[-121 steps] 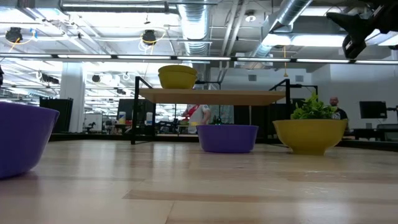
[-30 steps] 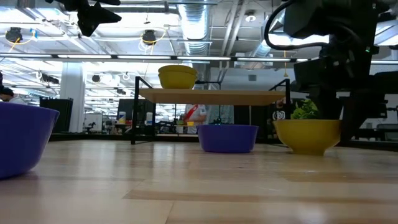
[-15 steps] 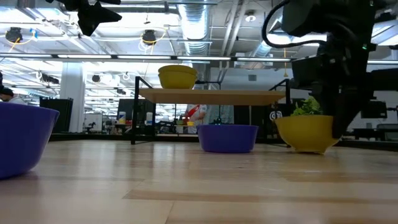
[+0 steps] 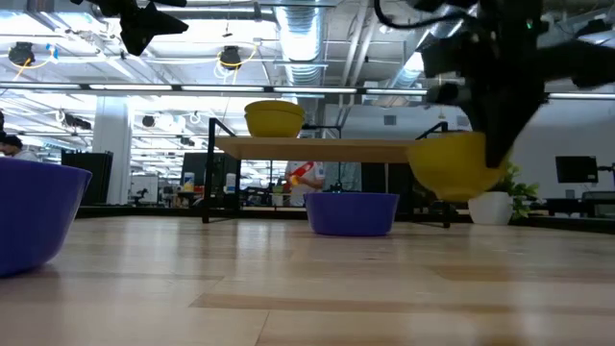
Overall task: Pick & Place Mini bowls
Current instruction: Stack the white bowl on top of the white bowls on the shelf
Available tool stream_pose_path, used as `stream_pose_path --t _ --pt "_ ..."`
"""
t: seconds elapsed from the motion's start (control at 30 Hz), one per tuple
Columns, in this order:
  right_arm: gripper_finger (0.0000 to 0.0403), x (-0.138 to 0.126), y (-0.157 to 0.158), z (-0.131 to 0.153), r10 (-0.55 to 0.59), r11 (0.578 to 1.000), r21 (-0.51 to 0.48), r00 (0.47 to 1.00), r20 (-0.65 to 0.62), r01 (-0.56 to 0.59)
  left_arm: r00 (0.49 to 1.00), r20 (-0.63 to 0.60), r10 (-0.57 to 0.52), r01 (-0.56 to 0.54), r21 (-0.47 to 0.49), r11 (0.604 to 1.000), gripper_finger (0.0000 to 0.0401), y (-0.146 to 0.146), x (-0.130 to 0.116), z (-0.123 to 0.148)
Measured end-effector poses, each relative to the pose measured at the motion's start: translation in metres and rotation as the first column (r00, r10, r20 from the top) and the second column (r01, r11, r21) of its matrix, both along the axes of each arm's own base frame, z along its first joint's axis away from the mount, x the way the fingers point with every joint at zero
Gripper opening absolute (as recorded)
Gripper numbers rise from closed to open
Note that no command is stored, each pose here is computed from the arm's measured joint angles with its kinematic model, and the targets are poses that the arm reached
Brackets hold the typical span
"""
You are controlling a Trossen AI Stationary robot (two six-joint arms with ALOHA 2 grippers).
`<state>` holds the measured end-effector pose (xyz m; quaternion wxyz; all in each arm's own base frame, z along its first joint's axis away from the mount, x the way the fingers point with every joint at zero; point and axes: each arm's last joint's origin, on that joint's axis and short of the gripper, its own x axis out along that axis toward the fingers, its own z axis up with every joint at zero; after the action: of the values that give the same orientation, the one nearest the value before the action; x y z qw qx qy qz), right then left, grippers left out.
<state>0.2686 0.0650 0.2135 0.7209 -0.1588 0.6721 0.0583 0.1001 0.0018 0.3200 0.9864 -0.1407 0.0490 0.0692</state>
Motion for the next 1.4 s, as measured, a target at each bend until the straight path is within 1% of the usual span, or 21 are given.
stream_pose_path --t 0.2,0.27,0.43,0.57,0.63,0.7,0.77,0.83,0.87,0.93,1.0,1.07,1.1,1.2,1.27,1.3,1.4 --pt "0.0002 0.006 0.001 0.038 0.003 1.0 -0.001 1.0 0.003 -0.003 1.0 0.0 0.0 0.0 0.0 1.0 0.0192 0.0 0.0 0.0" --pt "0.0001 0.009 0.003 0.052 0.02 0.999 0.024 0.999 0.03 -0.021 1.0 0.0 0.0 0.0 0.0 1.0 0.0192 0.0 0.0 0.0" --pt "0.0001 0.021 0.005 0.091 0.049 0.996 0.069 0.985 0.163 -0.061 1.0 0.0 0.0 0.0 0.0 1.0 0.0192 0.0 0.0 0.0" --pt "0.0001 0.031 -0.003 0.122 0.029 0.992 0.109 0.958 0.286 -0.063 1.0 0.0 0.0 0.0 0.0 1.0 0.0192 0.0 0.0 0.0" --pt "0.0001 0.035 -0.008 0.137 0.021 0.983 0.161 0.937 0.348 -0.082 1.0 0.0 0.0 0.0 0.0 1.0 0.0192 0.0 0.0 0.0" --pt "0.0001 0.039 -0.014 0.15 0.02 0.964 0.237 0.916 0.4 -0.125 1.0 0.0 0.0 0.0 0.0 1.0 0.0192 0.0 0.0 0.0" --pt "0.0001 0.043 -0.019 0.161 0.023 0.923 0.33 0.886 0.463 -0.197 1.0 0.0 0.0 0.0 0.0 1.0 0.0192 0.0 0.0 0.0" --pt "0.0001 0.048 -0.024 0.171 0.024 0.864 0.417 0.849 0.527 -0.283 1.0 0.0 -0.006 0.006 -0.001 1.0 0.0192 0.0 0.0 0.0" --pt "0.0001 0.05 -0.027 0.175 0.026 0.822 0.461 0.831 0.555 -0.334 1.0 0.0 -0.017 0.017 -0.002 1.0 0.0192 0.0 0.0 0.0" --pt "0.0 0.053 -0.033 0.182 0.024 0.72 0.541 0.795 0.606 -0.434 0.999 0.0 -0.035 0.035 -0.004 0.999 0.0192 -0.001 0.0 0.0" --pt "0.0 0.056 -0.038 0.188 0.022 0.619 0.582 0.752 0.659 -0.528 0.999 0.0 -0.054 0.054 -0.007 0.999 0.0192 -0.002 0.0 0.0" --pt "0.0 0.057 -0.043 0.193 0.017 0.541 0.599 0.719 0.695 -0.591 0.998 0.0 -0.07 0.07 -0.008 0.998 0.0192 -0.002 0.0 0.0" --pt "0.0 0.058 -0.046 0.195 0.013 0.512 0.601 0.705 0.709 -0.614 0.997 0.0 -0.073 0.073 -0.009 0.997 0.0192 -0.002 0.0 0.0" --pt "0.0 0.06 -0.053 0.201 -0.007 0.44 0.609 0.675 0.737 -0.66 0.997 0.0 -0.074 0.074 -0.009 0.997 0.0192 -0.002 0.0 0.0" --pt "0.0 0.06 -0.057 0.204 -0.014 0.403 0.607 0.658 0.753 -0.685 0.997 0.0 -0.074 0.074 -0.009 0.997 0.0192 -0.002 0.0 0.0" --pt "0.0 0.06 -0.058 0.205 -0.015 0.392 0.603 0.651 0.759 -0.695 0.997 0.0 -0.074 0.074 -0.009 0.997 0.0192 -0.002 0.0 0.0" --pt "0.0 0.061 -0.06 0.205 -0.017 0.392 0.596 0.642 0.766 -0.701 0.997 0.0 -0.074 0.074 -0.009 0.997 0.0192 -0.002 0.0 0.0"
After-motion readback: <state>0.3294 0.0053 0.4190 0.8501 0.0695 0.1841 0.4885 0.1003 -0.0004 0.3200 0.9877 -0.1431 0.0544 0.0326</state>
